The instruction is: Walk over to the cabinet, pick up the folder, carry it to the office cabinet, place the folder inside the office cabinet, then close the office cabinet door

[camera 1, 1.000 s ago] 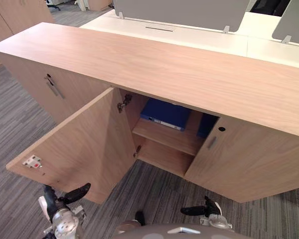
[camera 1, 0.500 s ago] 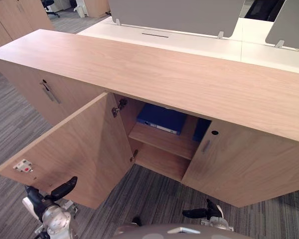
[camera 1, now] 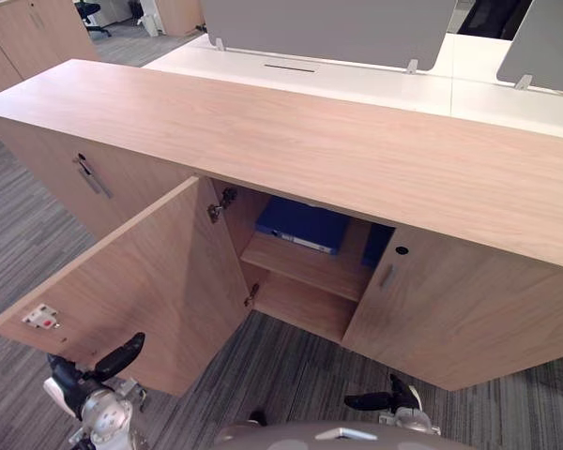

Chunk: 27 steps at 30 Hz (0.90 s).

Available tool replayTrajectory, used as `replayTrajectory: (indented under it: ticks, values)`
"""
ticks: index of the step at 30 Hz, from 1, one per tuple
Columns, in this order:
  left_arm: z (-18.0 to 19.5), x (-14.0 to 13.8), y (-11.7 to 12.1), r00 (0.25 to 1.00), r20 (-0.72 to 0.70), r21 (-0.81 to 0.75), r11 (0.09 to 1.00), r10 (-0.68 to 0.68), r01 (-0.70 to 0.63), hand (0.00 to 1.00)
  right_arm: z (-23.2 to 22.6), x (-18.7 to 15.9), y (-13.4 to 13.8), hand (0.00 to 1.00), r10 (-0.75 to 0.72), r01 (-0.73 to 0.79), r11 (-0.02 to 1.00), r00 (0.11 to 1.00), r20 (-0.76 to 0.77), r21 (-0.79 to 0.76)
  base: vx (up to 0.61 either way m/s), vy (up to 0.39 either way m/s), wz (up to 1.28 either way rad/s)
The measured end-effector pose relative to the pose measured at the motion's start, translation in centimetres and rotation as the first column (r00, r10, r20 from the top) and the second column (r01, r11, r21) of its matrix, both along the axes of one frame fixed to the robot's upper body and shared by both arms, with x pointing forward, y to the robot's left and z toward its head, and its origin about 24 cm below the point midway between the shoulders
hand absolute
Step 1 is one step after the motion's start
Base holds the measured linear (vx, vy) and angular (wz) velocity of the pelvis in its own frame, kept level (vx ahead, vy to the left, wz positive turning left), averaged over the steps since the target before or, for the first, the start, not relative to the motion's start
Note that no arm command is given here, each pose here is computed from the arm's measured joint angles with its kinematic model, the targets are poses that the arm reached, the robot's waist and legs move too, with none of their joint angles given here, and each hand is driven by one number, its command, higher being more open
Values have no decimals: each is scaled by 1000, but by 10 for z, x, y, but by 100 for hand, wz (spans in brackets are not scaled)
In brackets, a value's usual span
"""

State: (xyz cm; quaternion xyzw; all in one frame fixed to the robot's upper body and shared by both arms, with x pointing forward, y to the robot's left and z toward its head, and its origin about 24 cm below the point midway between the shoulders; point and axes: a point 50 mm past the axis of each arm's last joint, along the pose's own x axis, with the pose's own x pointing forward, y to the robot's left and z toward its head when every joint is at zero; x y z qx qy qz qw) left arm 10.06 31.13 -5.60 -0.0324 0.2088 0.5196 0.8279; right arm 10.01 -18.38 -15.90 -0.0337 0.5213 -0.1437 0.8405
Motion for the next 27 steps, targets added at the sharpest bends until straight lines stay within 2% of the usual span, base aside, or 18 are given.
replayTrajectory:
  ticks: [9, 14, 15, 16, 17, 18, 19, 20, 21, 24, 27]
  values:
    - [0, -11, 9, 995, 15, -8, 995, 96, -96, 100, -1, 0, 1, 100, 1, -1, 1000, 1000, -8, 4, 0, 0, 0]
    - [-17, -30, 17, 986, -76, -48, 988, 146, -150, 100, -1, -1, 1, 100, 1, -1, 1000, 1000, -10, 4, -7, 1, 0]
    - [-12, -46, 42, 973, -75, -52, 974, 217, -221, 100, -1, 0, 1, 100, 4, -4, 1000, 1000, -9, 9, 0, 0, 0]
    - [-5, -51, 56, 968, -46, -55, 967, 247, -249, 100, -1, -1, 0, 100, 6, -6, 1000, 1000, -10, 12, 2, -9, 5]
    - [10, -58, 80, 962, -1, -30, 961, 274, -274, 100, -2, -2, -1, 100, 9, -9, 1000, 1000, -14, 18, 5, -31, 11]
    - [48, -57, 124, 968, 5, 106, 963, 249, -248, 100, -3, -9, -5, 100, 13, -12, 1000, 999, -32, 17, 3, -33, 10]
    - [54, -56, 129, 970, 2, 130, 961, 245, -243, 100, -3, -10, -5, 100, 15, -14, 1000, 999, -35, 17, 1, -32, 12]
    - [92, -51, 160, 974, -16, 272, 938, 227, -214, 100, -4, -13, -9, 100, 17, -16, 1000, 999, -47, 16, -3, -25, 11]
    - [124, -45, 181, 975, -31, 379, 905, 222, -194, 100, -4, -15, -12, 100, 19, -18, 1000, 998, -52, 9, -8, -15, 12]
    - [171, -29, 199, 981, 6, 517, 839, 195, -170, 100, -3, -15, -22, 100, 22, -23, 1000, 998, -51, -13, -31, 27, 3]
    - [168, -12, 197, 991, -17, 511, 853, 134, -107, 100, -2, -16, -26, 100, 20, -22, 1000, 998, -52, -21, -56, 29, -3]
